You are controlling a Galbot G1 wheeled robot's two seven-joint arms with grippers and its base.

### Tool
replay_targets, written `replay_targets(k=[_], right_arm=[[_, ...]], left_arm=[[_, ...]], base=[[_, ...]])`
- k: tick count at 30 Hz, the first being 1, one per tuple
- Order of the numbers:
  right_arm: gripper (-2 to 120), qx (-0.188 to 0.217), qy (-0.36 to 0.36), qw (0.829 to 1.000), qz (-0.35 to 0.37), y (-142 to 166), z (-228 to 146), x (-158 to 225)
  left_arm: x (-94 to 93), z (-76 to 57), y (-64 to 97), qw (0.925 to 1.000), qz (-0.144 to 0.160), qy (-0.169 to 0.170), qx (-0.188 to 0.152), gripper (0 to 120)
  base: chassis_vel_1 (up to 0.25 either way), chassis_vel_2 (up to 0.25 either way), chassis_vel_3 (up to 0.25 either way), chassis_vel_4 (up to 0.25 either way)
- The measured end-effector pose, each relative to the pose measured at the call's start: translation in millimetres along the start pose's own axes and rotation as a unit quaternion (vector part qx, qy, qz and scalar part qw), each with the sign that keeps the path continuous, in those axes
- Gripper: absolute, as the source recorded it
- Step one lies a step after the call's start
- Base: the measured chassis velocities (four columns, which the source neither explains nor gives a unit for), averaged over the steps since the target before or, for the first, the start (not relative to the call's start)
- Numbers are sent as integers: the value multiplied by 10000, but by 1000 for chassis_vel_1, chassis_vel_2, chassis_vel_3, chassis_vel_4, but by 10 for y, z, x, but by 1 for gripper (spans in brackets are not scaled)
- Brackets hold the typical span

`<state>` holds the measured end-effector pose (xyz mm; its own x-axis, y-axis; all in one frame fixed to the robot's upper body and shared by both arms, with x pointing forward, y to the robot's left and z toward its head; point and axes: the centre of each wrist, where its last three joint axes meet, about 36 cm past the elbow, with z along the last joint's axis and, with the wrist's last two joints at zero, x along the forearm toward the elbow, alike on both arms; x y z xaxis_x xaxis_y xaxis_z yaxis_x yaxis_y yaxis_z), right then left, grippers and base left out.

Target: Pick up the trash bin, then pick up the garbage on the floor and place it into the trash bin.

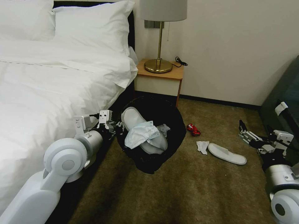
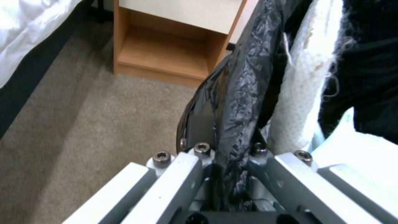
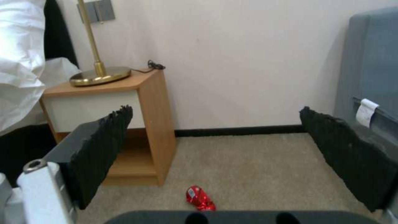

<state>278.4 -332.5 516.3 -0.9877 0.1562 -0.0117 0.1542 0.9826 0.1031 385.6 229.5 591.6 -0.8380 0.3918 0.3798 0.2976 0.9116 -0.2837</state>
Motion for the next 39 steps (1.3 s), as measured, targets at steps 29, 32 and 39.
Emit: replay_targets(k=[29,32,39], right_arm=[[100,31,174,9998,-128,83,65,86],[100,32,205,9997,-139,87,74,98],[100,20,255,9995,-175,104,94,113]], left_arm=[[52,3,-57,10000,62,-63,-22,1],[59,-6,-51,10000,50,-79,-24,1],[83,-24,-53,9999,55,-118,-31,1]], base=[[-107,113,113,-114],[-140,80,109,-120],[-122,52,52,-122]])
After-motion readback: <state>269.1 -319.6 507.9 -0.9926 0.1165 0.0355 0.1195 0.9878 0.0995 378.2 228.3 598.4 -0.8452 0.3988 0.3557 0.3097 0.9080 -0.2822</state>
